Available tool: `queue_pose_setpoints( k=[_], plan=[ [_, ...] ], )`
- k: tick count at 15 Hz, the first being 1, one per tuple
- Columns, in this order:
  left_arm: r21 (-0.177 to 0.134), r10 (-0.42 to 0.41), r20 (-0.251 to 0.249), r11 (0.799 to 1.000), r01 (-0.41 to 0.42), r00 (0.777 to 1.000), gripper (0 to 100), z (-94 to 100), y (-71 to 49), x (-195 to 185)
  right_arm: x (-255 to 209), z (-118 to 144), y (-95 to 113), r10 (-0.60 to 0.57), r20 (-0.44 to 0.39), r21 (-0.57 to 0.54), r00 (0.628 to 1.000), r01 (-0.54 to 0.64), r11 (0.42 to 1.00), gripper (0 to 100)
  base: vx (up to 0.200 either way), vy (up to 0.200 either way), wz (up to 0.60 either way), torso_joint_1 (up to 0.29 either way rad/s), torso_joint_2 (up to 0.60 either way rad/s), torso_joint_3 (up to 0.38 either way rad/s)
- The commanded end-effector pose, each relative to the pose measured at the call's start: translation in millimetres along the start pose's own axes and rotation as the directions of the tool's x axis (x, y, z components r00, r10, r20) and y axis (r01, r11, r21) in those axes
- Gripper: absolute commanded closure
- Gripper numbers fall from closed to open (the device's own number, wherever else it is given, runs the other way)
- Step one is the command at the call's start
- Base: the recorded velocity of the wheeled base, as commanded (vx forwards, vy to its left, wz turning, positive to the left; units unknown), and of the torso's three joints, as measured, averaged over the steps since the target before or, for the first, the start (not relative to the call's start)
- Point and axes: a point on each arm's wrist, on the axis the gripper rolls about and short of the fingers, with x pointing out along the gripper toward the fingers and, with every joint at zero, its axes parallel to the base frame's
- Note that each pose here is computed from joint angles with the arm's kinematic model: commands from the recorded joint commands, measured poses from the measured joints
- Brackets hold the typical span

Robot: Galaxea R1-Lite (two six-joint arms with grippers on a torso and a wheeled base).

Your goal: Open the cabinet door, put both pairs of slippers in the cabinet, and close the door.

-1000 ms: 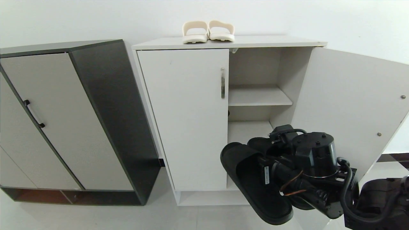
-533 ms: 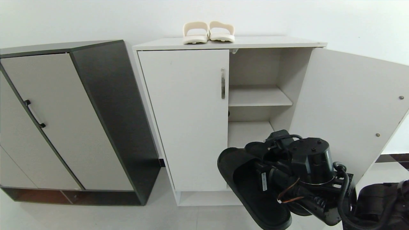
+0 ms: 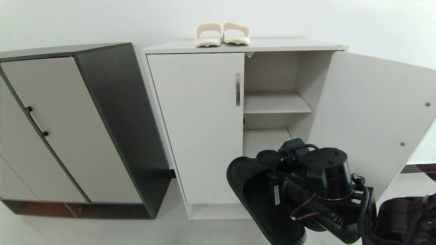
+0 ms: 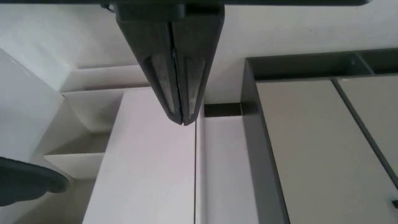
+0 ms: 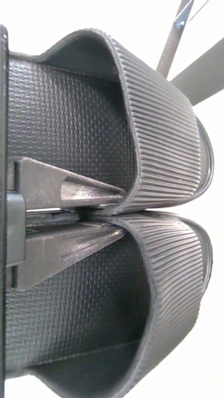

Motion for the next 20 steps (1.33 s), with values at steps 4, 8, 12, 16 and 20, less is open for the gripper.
queue_pose_setpoints(
  k=[4,8,12,16,20],
  plan=[
    [-0.001,0.000,-0.002,1.000,0.000,1.000,100,0.0,0.0,0,4,-2,1,-0.018,-0.004,-0.004,1.000,0.018,1.000,100,0.000,-0.200,0.00,0.004,0.00,0.002],
    [-0.002,0.000,-0.002,1.000,0.000,1.000,100,0.0,0.0,0,12,0,-1,-0.036,0.000,0.009,0.999,0.036,0.999,100,0.000,-0.100,0.00,0.004,0.00,-0.001],
    [-0.002,0.000,-0.002,1.000,0.000,1.000,100,0.0,0.0,0,27,-2,-6,-0.072,-0.009,0.054,0.997,0.072,0.996,100,0.000,0.000,0.00,0.000,0.00,0.000],
    [-0.002,0.000,-0.003,1.000,0.000,1.000,100,0.1,0.0,0,47,-13,-10,-0.099,-0.014,0.060,0.995,0.099,0.993,100,0.000,0.000,0.00,0.000,0.00,0.000],
    [-0.004,0.000,-0.002,1.000,0.000,1.000,100,0.0,0.0,0,54,-14,-21,-0.133,-0.014,0.069,0.991,0.134,0.989,100,0.000,0.000,0.00,0.000,0.00,0.000]
  ],
)
